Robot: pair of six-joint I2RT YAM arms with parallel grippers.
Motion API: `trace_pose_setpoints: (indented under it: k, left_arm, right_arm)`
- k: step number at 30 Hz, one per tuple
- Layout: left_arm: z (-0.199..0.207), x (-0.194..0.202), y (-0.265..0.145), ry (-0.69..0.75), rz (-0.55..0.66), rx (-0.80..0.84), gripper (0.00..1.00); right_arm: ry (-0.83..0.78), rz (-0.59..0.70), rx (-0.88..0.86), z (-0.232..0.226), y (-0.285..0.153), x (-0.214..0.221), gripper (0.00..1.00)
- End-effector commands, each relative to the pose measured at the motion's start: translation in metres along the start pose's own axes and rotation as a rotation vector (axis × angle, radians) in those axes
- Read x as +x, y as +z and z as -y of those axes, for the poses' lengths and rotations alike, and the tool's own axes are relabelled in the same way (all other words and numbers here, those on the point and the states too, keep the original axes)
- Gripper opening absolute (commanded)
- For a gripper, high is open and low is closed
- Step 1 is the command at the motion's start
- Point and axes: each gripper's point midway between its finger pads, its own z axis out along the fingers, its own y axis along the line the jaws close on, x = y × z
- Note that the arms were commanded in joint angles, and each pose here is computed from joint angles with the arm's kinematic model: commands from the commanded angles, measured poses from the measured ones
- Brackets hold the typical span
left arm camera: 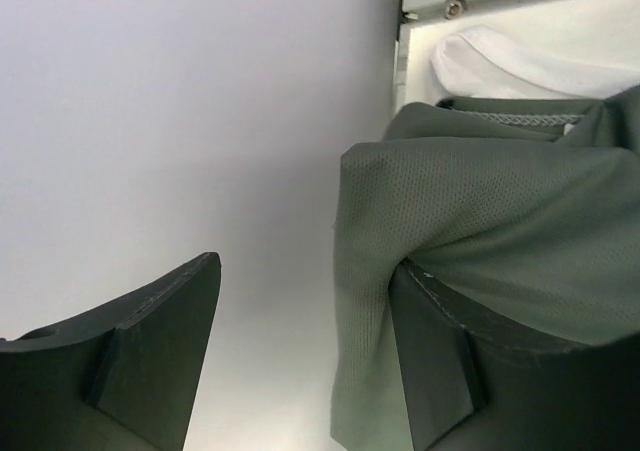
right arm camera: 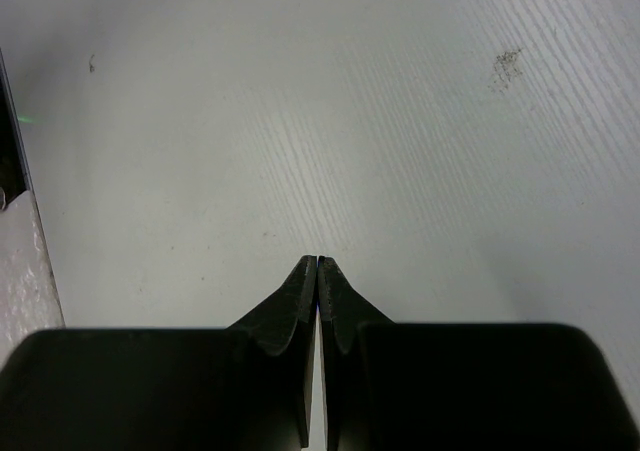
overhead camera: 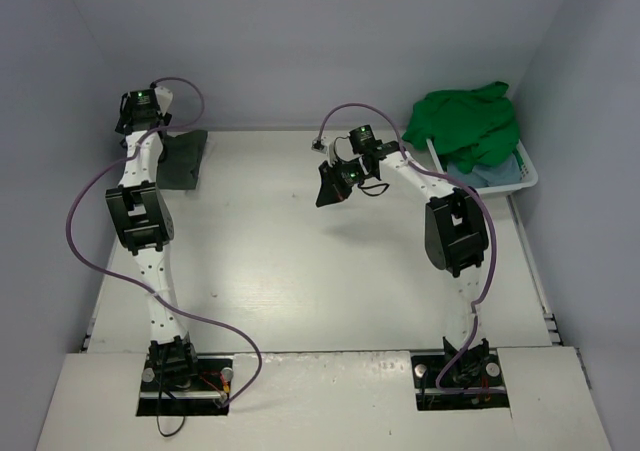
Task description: Fold and stack the t-shirts
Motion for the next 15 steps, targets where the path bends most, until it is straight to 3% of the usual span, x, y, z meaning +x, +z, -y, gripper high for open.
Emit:
trace_pose_setpoints:
  k: [1,15]
  left_arm:
    - [-0.057,-0.047,-0.029,-0.056,0.126,-0.128,0.62]
    - [0.006,-0.042,-0.061,-0.226,0.098,0.275,0.63]
  right_arm:
    - [-0.039,0.028,-0.036,-0.01,-0.001,-0.01,0.0]
    - [-0.055,0.033,-0.035,-0.012,-0.003,-0.013,0.0]
